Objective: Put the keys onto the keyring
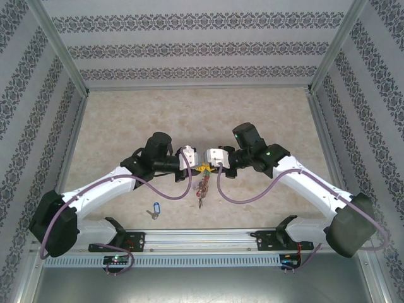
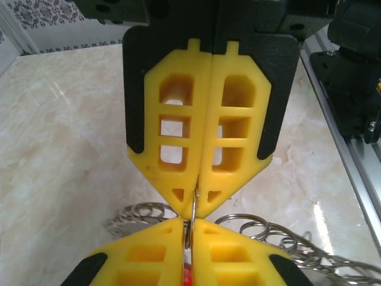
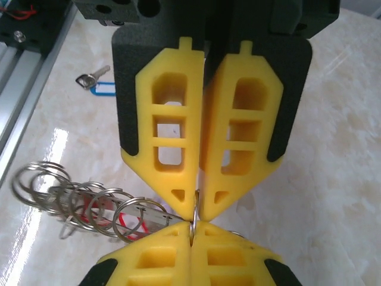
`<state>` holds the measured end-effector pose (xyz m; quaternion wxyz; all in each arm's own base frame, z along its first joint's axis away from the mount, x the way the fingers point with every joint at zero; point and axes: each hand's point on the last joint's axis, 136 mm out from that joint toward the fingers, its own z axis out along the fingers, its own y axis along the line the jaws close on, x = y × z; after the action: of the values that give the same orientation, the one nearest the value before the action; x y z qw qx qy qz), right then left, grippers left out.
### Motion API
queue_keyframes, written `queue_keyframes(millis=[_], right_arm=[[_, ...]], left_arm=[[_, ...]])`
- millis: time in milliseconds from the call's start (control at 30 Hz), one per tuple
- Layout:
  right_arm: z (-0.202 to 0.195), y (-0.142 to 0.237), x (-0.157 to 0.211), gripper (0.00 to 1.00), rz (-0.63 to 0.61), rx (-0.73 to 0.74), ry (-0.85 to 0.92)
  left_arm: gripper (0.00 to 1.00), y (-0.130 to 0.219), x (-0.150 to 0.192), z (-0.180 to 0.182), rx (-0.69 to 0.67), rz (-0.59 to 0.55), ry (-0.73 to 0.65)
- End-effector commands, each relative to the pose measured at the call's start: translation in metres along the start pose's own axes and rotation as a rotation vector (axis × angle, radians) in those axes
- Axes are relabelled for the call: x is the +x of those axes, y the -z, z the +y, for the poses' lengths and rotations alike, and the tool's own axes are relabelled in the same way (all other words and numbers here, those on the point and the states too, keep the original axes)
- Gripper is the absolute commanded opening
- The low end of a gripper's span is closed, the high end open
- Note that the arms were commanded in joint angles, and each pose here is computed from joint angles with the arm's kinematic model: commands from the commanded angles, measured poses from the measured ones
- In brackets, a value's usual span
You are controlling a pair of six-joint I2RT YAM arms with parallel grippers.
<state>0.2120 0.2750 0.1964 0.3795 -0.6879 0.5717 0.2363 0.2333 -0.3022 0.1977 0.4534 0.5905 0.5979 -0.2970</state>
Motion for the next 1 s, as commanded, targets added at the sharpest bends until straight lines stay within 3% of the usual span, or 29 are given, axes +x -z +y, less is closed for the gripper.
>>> queue_keyframes(millis=[0,100,267,600,967], right_arm=[[-0.003,0.003,-0.020,0.00,-0.037,0.006,0.063],[-0.003,0.004,-0.023,0.00,-0.049,0.007,0.053],[-0.001,0.004,-0.019,0.00,-0.039,0.013,0.042],[0.002,-0.001,0.011,0.15,-0.013,0.040,-0.033],[-0.001,-0.005,0.024,0.20,-0.049,0.040,-0.104]], left_arm=[[0.07,-0.005,0.001,0.007,-0.013,-0.009,-0.037],[0.00,-0.007,-0.001,0.009,-0.011,-0.022,-0.033],[0.00,-0.008,0.001,0.014,-0.056,-0.046,-0.025],[0.00,-0.006,0.000,0.013,-0.092,-0.123,0.005],[0.00,-0.007,-0.002,0.012,-0.086,-0.157,0.031]])
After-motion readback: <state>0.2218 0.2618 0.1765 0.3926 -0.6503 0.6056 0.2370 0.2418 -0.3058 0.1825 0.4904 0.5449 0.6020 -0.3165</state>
